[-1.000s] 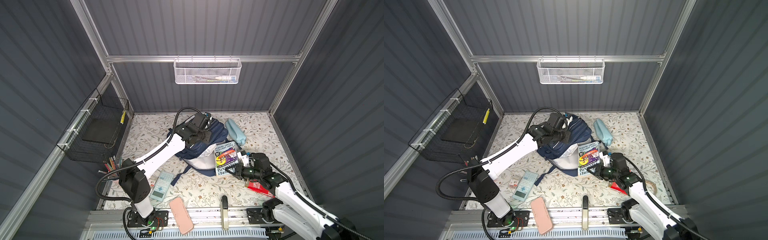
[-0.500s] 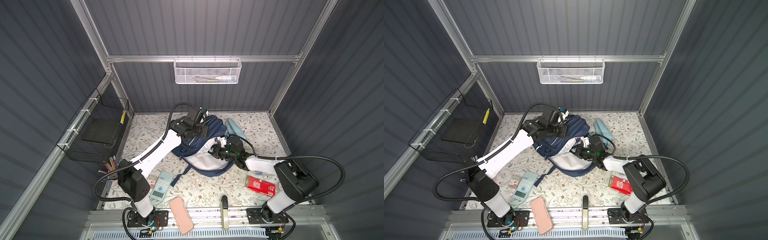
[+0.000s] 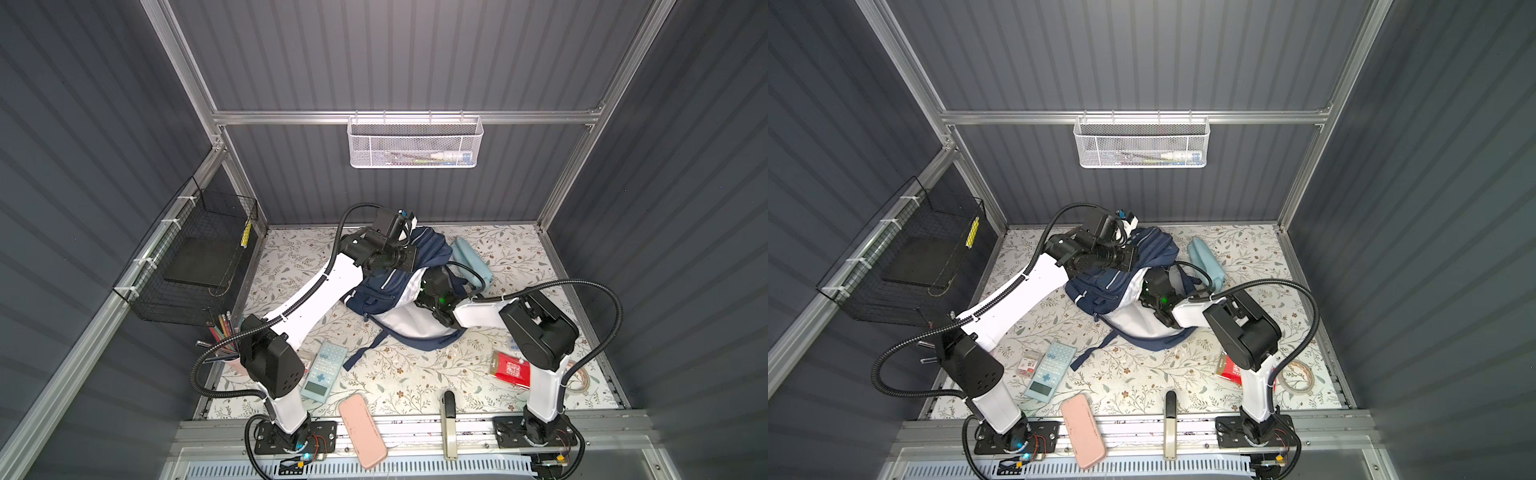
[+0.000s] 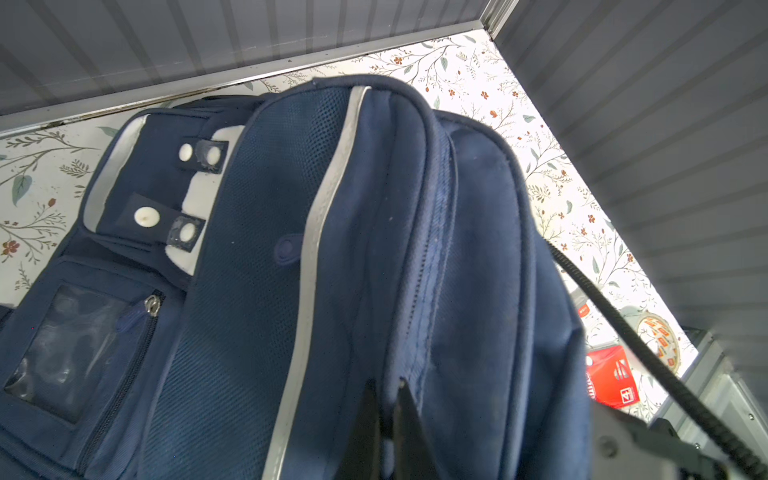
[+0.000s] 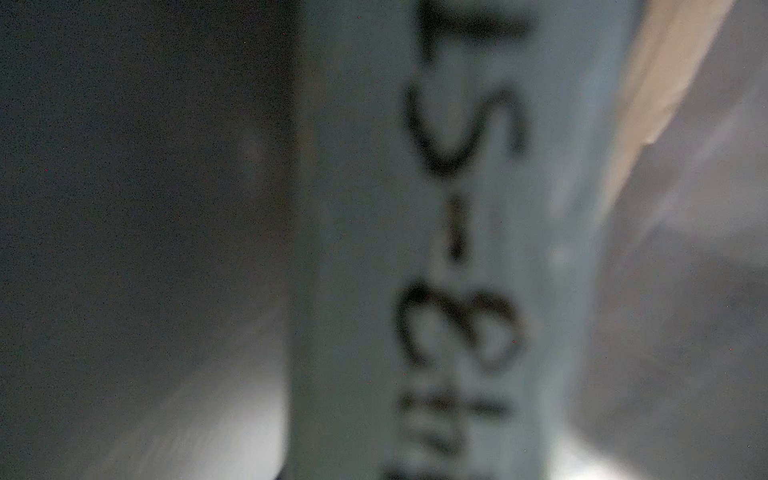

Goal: Pack the student bag
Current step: 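Open the right gripper and withdraw it from the backpack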

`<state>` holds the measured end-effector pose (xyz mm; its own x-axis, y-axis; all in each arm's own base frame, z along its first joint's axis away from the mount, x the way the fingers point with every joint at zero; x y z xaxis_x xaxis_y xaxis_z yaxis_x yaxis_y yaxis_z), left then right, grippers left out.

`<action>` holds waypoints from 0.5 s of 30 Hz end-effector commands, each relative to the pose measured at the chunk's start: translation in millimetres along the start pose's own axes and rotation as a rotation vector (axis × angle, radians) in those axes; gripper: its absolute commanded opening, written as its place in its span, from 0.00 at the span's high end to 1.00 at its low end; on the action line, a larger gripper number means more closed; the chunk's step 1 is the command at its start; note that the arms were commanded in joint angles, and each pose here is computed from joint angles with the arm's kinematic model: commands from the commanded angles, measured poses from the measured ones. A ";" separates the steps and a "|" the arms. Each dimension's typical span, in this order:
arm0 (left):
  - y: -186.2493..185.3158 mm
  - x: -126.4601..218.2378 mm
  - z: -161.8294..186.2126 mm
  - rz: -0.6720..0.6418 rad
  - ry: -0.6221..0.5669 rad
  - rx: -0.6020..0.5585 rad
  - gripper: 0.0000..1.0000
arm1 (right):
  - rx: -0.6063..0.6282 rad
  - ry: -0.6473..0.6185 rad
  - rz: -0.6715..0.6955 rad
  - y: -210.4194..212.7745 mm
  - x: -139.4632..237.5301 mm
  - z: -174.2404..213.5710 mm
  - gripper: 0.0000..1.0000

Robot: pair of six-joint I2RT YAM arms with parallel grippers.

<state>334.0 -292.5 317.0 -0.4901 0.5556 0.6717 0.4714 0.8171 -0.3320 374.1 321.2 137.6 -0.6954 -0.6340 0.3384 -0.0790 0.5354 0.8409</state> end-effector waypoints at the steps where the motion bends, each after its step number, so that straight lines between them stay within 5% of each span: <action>1: -23.5 23.8 -27.1 0.116 -0.117 -0.006 1.00 | 0.030 -0.093 -0.045 31.9 -9.9 -11.6 0.91; 5: -20.8 24.1 -27.8 0.115 -0.125 -0.001 1.00 | 0.033 -0.049 -0.062 33.1 -23.3 -4.0 0.78; 7: -16.7 24.1 -28.1 0.111 -0.124 0.005 1.00 | 0.033 -0.036 -0.059 28.5 -21.0 -0.5 0.60; 10: -10.8 23.0 -27.6 0.109 -0.122 0.014 1.00 | 0.032 0.013 -0.052 22.8 -16.6 3.2 0.45; 15: -7.3 21.0 -25.9 0.115 -0.121 0.028 1.00 | 0.042 0.086 -0.038 15.4 4.2 6.0 0.31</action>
<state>341.9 -284.2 316.7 -0.4905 0.5616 0.6663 0.4505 0.8180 -0.3577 376.6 334.2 131.9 -0.6571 -0.6618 0.3608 -0.0902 0.5444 0.8340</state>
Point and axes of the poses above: each gripper's point midway between its finger pads, its own x axis back along the fingers, its own y axis along the line the jaws close on, z = x × y, the point moved 6 cm from there along x, back along the fingers, and after that the axes turned 5 degrees about x, right-handed, at the moved point
